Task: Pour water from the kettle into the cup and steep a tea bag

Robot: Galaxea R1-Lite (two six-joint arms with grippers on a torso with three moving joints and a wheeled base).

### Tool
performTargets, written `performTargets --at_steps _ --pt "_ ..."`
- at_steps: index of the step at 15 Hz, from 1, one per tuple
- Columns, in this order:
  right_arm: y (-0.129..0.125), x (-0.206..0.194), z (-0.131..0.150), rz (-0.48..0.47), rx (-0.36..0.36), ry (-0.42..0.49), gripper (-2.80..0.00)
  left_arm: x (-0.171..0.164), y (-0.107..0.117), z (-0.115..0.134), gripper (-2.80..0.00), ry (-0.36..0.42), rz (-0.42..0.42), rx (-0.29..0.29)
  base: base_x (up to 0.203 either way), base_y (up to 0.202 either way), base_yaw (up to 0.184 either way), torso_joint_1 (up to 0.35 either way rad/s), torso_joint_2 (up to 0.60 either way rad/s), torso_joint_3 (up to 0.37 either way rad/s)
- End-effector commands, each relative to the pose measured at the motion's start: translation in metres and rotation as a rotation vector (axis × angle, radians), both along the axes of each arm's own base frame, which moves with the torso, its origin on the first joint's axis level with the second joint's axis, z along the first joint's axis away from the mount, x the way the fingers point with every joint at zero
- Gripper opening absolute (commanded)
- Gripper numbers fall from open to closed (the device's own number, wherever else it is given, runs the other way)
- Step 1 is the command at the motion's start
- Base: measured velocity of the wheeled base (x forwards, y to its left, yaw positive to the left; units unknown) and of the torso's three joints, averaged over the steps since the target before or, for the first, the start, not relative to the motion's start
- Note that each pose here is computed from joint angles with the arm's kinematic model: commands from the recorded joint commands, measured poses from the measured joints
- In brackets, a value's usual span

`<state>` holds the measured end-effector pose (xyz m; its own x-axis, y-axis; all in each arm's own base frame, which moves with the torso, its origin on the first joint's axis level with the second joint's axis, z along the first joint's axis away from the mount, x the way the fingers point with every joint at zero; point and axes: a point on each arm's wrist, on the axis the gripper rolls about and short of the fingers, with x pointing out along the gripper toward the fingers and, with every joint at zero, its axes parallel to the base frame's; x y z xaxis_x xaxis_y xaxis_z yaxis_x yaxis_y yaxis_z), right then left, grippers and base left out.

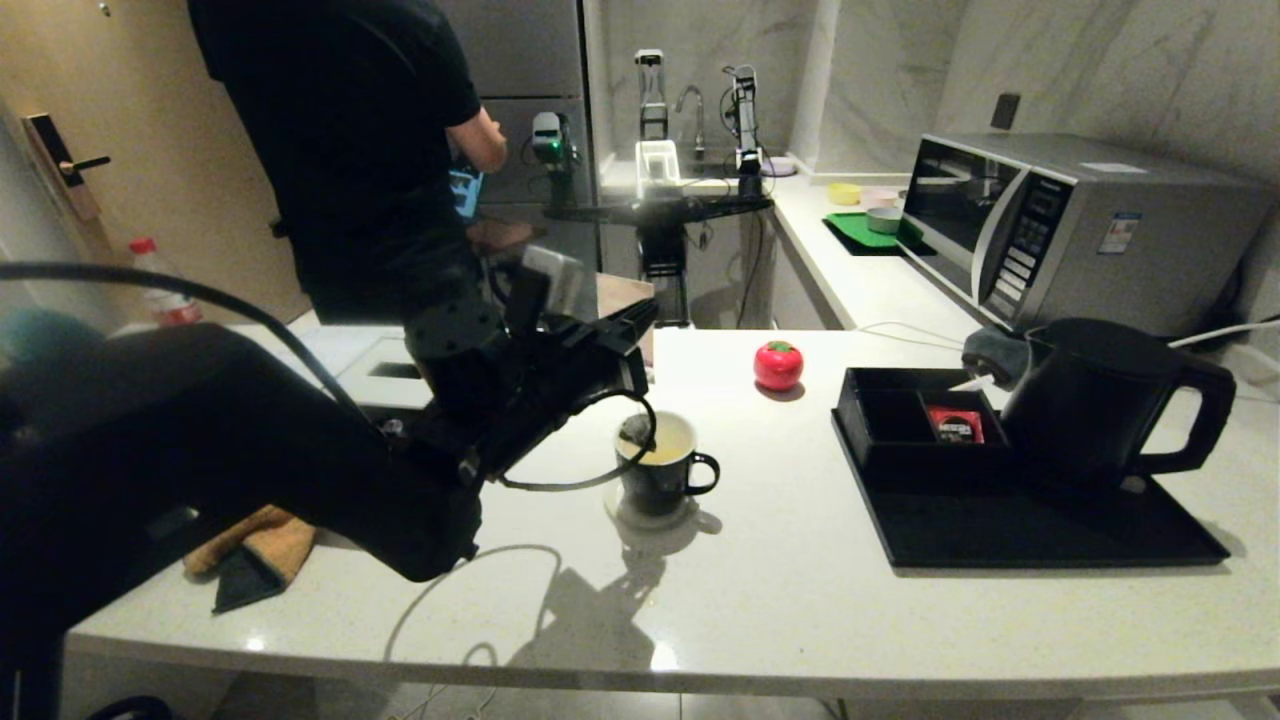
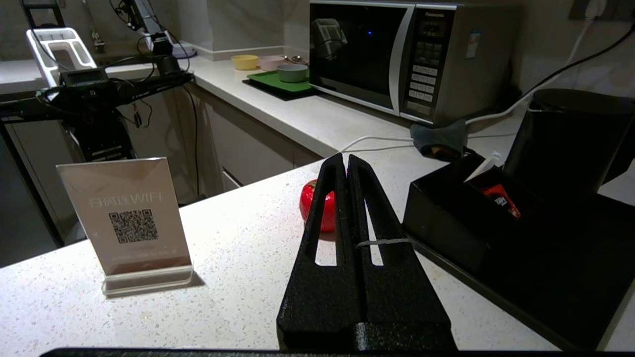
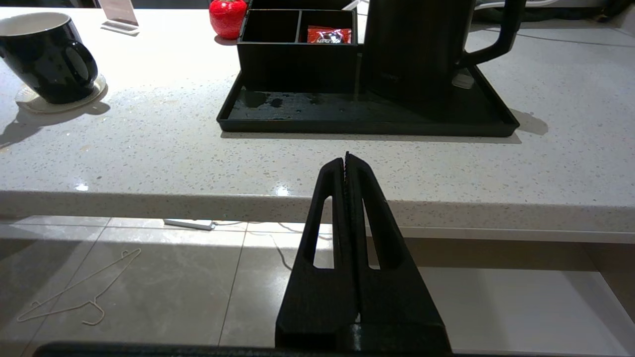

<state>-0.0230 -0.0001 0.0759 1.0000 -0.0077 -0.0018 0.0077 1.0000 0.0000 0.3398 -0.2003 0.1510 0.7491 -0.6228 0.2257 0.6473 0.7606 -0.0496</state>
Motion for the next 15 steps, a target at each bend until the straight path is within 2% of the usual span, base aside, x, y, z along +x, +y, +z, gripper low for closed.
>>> performTargets --at_steps 1,12,15 --pt "0.0 0.0 0.0 0.0 0.0 0.0 -2.8 -0.001 0.0 -0.003 -2.8 0.005 -0.003 0.003 0.0 0.0 0.0 0.0 0.0 0.0" --pt "0.0 0.0 0.0 0.0 0.0 0.001 -2.8 0.01 -0.005 -0.077 -2.8 0.142 -0.001 0.082 0.0 0.0 0.0 0.0 0.0 0.0" --pt "0.0 0.0 0.0 0.0 0.0 0.001 -2.8 0.009 -0.006 -0.09 -2.8 0.165 -0.004 0.095 0.0 0.0 0.0 0.0 0.0 0.0"
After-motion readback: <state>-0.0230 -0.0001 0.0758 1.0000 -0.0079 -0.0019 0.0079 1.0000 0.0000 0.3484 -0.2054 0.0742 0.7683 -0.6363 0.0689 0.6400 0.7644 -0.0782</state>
